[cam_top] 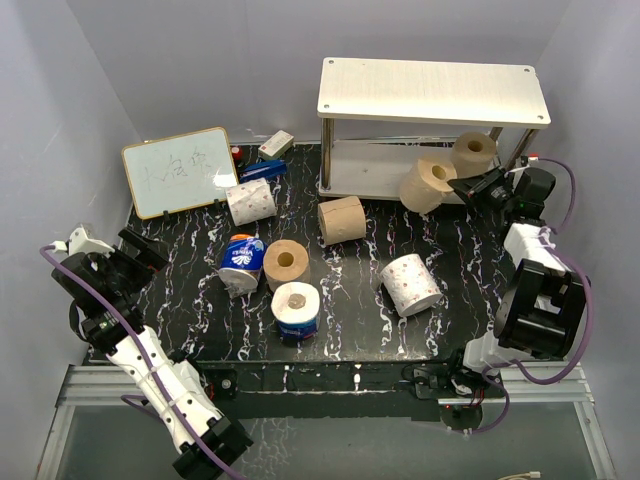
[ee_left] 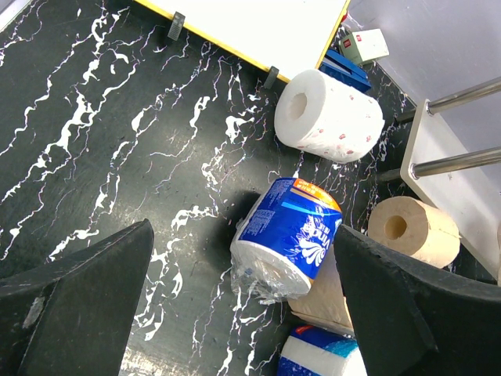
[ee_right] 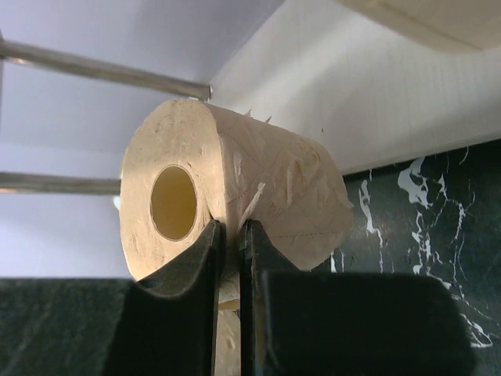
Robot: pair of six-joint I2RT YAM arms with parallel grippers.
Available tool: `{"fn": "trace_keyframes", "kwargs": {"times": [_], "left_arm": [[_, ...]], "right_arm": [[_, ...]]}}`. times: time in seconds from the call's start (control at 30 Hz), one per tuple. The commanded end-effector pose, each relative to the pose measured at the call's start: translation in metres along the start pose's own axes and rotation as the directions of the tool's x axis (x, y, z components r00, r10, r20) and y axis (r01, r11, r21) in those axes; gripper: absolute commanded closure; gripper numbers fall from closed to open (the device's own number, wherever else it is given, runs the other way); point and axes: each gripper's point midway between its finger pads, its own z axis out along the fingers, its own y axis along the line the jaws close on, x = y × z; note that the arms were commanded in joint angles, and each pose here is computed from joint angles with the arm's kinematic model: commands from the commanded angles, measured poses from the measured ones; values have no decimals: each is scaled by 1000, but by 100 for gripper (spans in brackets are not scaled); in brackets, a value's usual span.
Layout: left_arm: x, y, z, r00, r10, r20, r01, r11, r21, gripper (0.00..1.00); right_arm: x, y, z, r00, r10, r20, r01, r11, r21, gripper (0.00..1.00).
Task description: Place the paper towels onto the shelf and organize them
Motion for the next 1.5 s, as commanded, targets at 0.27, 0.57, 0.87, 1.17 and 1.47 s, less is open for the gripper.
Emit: {"fn": "trace_keyframes", "kwargs": {"times": [0.27, 0.57, 0.87, 1.17, 1.47], "left_arm": [[0, 0, 1, 1000, -2, -2, 2, 1000, 10, 2], [0, 0, 2, 1000, -3, -5, 3, 1000, 9, 2], [0, 0, 1, 1000, -1, -3, 1, 1000, 10, 2], [1, -1, 0, 1000, -2, -1, 2, 1000, 10, 2], [0, -2, -2, 1000, 5, 9, -5, 1000, 13, 2]], "right_arm": [[-91, 48, 0, 936, -44, 349, 60, 998, -36, 100], [-94, 44, 9, 931, -81, 355, 96, 995, -24, 81], [-90, 38, 22, 943, -89, 320, 104, 994, -28, 87], [-87, 76, -5, 907, -298, 296, 319, 948, -22, 39], [-20, 102, -93, 686, -720, 106, 723, 691, 13, 2]]}}
